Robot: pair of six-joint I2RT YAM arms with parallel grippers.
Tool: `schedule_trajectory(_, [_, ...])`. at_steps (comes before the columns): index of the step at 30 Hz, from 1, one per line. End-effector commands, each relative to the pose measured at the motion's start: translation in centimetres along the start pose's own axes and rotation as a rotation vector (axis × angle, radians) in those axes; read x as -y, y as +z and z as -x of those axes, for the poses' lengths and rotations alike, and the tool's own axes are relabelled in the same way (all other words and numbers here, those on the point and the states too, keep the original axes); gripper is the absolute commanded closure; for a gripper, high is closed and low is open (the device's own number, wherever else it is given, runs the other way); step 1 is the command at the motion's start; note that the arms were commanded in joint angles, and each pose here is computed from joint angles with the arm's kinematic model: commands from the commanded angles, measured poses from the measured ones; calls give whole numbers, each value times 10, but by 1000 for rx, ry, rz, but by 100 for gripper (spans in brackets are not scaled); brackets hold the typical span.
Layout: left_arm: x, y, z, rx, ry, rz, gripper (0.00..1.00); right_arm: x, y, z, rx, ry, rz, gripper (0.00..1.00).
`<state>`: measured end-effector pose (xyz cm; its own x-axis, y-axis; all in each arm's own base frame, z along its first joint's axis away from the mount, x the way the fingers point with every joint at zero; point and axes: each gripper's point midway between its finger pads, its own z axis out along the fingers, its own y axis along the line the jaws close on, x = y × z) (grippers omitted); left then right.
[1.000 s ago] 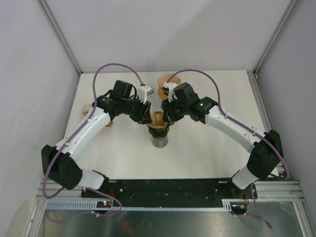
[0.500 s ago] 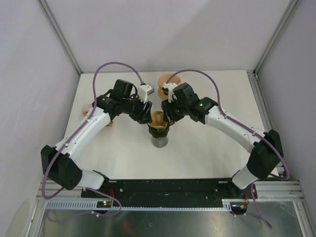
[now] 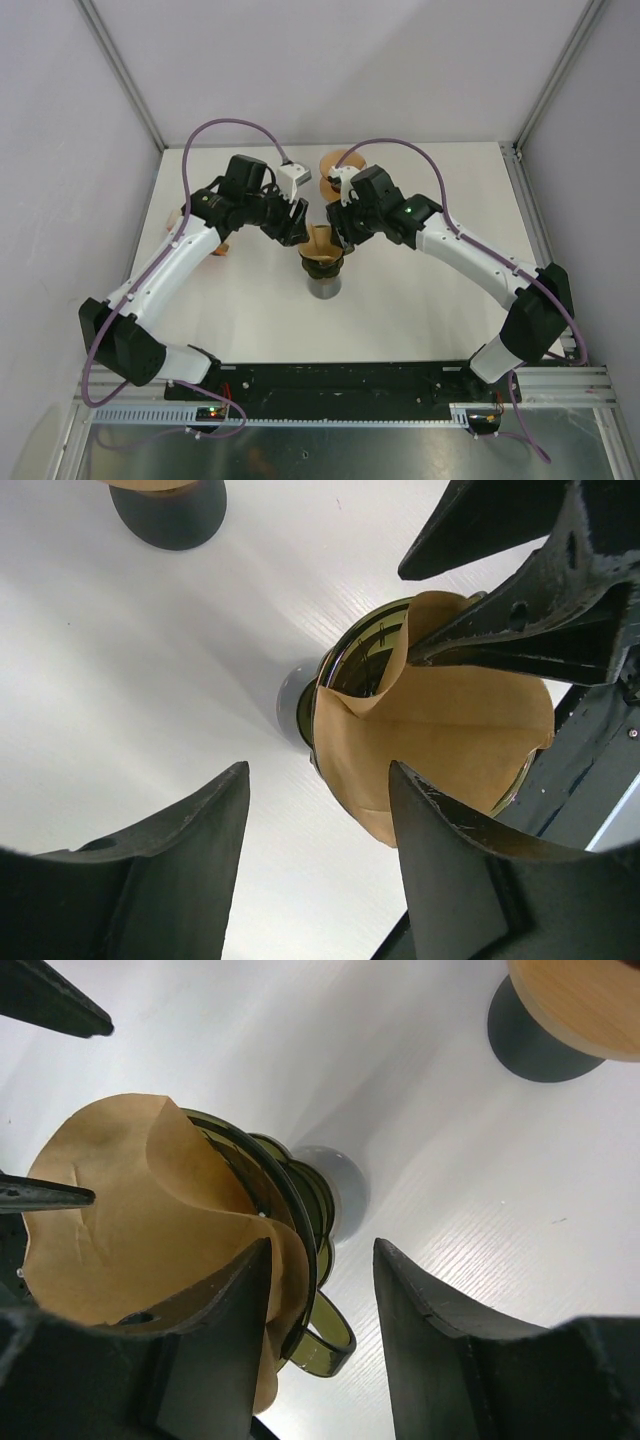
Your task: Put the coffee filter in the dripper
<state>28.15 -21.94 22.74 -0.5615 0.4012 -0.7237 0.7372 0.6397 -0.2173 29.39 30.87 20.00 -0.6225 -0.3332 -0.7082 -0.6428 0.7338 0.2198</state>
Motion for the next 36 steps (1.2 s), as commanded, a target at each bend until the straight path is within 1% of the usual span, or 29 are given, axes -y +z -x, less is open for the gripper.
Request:
schedule_trajectory(1, [3, -15, 18, 61, 54, 15, 37, -5, -19, 28, 75, -33, 2, 49])
schedule_trajectory(7, [1, -15, 17, 58, 57, 22, 37, -8, -21, 36, 94, -41, 11, 46])
schedule_trajectory(17, [-4, -8, 3, 22, 56, 37, 38, -6, -19, 31, 75, -41, 5, 45])
schedule_trajectory(24, [-11, 5, -22, -41, 57, 44, 39, -1, 5, 6, 0, -30, -14, 46])
schedule_trajectory(30, [-9, 11, -26, -38, 64, 22, 39, 3, 17, -1, -24, -34, -38, 47])
schedule_trajectory(36, [-9, 18, -33, -56, 72, 19, 39, 10, 28, -16, -81, -42, -88, 49])
